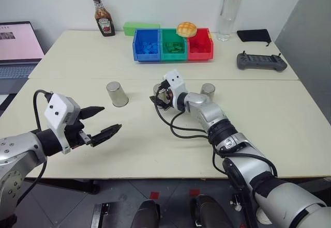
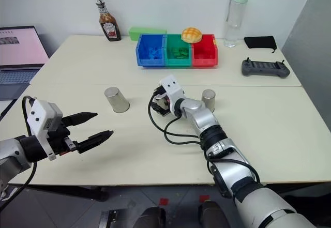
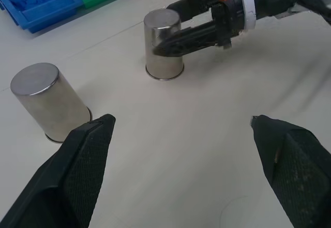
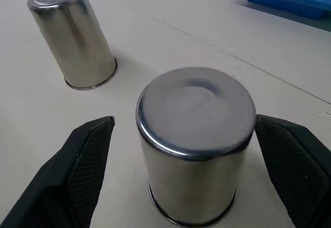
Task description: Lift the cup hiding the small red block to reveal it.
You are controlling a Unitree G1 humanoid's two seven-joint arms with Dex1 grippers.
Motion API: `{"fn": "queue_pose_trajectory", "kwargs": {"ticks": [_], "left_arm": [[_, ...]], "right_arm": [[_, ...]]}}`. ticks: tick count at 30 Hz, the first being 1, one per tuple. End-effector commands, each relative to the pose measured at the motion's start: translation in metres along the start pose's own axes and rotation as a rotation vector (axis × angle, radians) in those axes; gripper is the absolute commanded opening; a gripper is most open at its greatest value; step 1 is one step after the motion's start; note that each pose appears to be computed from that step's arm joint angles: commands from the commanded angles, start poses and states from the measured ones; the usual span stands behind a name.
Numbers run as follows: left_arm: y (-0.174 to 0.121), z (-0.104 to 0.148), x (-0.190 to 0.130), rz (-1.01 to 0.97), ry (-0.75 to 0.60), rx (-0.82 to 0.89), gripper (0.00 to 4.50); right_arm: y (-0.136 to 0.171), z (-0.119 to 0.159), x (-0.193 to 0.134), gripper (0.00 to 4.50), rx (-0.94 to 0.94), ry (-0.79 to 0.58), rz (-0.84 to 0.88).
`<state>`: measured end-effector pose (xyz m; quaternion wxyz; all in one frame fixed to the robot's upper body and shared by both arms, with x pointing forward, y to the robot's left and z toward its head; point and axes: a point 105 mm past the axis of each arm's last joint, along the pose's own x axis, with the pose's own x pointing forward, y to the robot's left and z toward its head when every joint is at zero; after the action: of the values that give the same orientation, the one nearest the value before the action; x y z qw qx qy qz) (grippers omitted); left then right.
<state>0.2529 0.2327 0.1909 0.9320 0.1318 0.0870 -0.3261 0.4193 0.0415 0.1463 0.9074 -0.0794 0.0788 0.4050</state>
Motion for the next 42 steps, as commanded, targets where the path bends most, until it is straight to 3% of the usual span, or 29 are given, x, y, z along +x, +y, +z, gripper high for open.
{"fn": "queue_pose_trajectory", "kwargs": {"ticks": [1,6,8,11,16,20,29,42], "left_arm": [[-0.001,0.007,0.0,0.006,-0.015,0.047,4.5],[0.0,0.006,0.0,0.007,-0.013,0.048,4.5],[0.001,0.005,0.0,0.007,-0.012,0.046,4.5],[0.001,0.004,0.0,0.008,-0.012,0.045,4.5],[0.001,0.002,0.0,0.004,-0.008,0.043,4.5],[0.001,0.001,0.001,-0.001,-0.007,0.041,4.5],[0.001,0.0,0.007,-0.028,-0.009,0.037,4.5],[0.001,0.002,0.013,-0.043,-0.018,0.042,4.5]], "right_arm": [[0.004,0.022,0.004,4.0,-0.031,-0.08,0.007],[0.006,0.023,0.005,2.78,-0.035,-0.101,0.007],[0.007,0.026,0.005,2.58,-0.043,-0.12,0.011],[0.007,0.031,0.004,2.57,-0.051,-0.146,0.009],[-0.001,0.073,-0.011,2.57,-0.092,-0.297,-0.02],[-0.01,0.085,-0.025,2.57,-0.105,-0.33,-0.058],[-0.033,0.059,-0.052,2.57,-0.113,-0.228,-0.178],[-0.034,0.009,-0.043,2.57,-0.092,-0.066,-0.187]]}}
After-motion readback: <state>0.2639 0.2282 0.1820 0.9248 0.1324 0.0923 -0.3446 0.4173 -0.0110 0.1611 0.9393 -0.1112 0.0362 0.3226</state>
